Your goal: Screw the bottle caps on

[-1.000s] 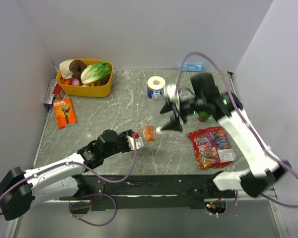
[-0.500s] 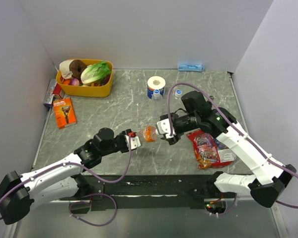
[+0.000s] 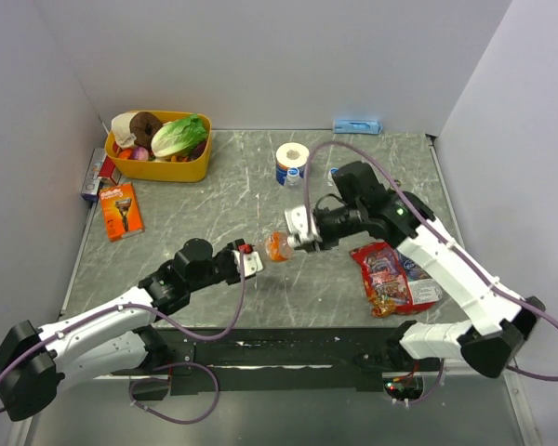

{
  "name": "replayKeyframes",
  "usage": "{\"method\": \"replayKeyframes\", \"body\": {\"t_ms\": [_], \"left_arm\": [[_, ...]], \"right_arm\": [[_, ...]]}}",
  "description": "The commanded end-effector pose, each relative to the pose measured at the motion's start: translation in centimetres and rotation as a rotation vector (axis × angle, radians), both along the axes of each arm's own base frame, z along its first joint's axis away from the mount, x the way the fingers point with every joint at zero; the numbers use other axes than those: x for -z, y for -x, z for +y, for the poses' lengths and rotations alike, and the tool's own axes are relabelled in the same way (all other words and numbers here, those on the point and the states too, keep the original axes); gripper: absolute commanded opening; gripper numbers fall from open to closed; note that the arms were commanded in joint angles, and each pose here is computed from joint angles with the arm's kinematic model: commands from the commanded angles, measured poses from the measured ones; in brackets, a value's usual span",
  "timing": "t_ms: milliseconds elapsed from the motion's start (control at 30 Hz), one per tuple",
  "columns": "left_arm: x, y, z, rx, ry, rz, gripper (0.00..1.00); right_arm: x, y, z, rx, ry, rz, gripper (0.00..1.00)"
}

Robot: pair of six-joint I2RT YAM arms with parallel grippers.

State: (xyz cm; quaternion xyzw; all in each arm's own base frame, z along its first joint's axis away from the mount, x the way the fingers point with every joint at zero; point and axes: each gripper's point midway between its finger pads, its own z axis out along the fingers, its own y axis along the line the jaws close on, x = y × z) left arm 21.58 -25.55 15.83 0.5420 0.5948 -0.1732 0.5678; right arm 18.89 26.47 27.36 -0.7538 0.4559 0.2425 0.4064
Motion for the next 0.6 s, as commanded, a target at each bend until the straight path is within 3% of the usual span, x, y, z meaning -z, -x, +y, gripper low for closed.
{"method": "replayKeyframes", "body": {"t_ms": [0, 133, 167, 200, 333, 433, 467, 533, 567], "left_arm": [[-4.7, -3.2, 0.0, -0.164, 0.147, -0.119, 0.01], [-5.0, -4.5, -0.4, -0.267, 0.186, -0.123, 0.01], [-5.2, -4.6, -0.5, -0.277, 0.198, -0.121, 0.01], [-5.3, -4.6, -0.9, -0.278, 0.21, -0.112, 0.01], [-5.1, -4.2, -2.5, -0.262, 0.257, -0.028, 0.01], [-5.0, -3.3, -3.3, -0.213, 0.261, 0.022, 0.01], [-4.7, -3.1, -3.5, -0.199, 0.246, 0.039, 0.24], [-4.4, -2.8, -3.3, -0.194, 0.228, 0.054, 0.5], [-4.4, -2.8, -3.3, -0.195, 0.223, 0.055, 0.7]], "right_arm": [[-2.4, -0.7, 1.9, 0.239, -0.055, 0.381, 0.0], [-1.6, -3.3, 2.3, 0.594, -0.02, 0.939, 0.0], [-1.5, -3.1, 2.6, 0.681, -0.039, 1.166, 0.0], [-1.2, -3.3, 2.4, 0.727, -0.047, 1.229, 0.0], [-0.8, -4.5, 2.2, 0.806, -0.012, 1.158, 0.0], [-1.9, -6.3, 1.9, 0.807, -0.048, 1.021, 0.0], [-2.5, -6.9, 1.8, 0.788, -0.065, 0.952, 0.0], [-3.2, -7.4, 1.3, 0.78, -0.078, 0.863, 0.0], [-3.7, -7.7, 1.1, 0.766, -0.085, 0.805, 0.0]]}}
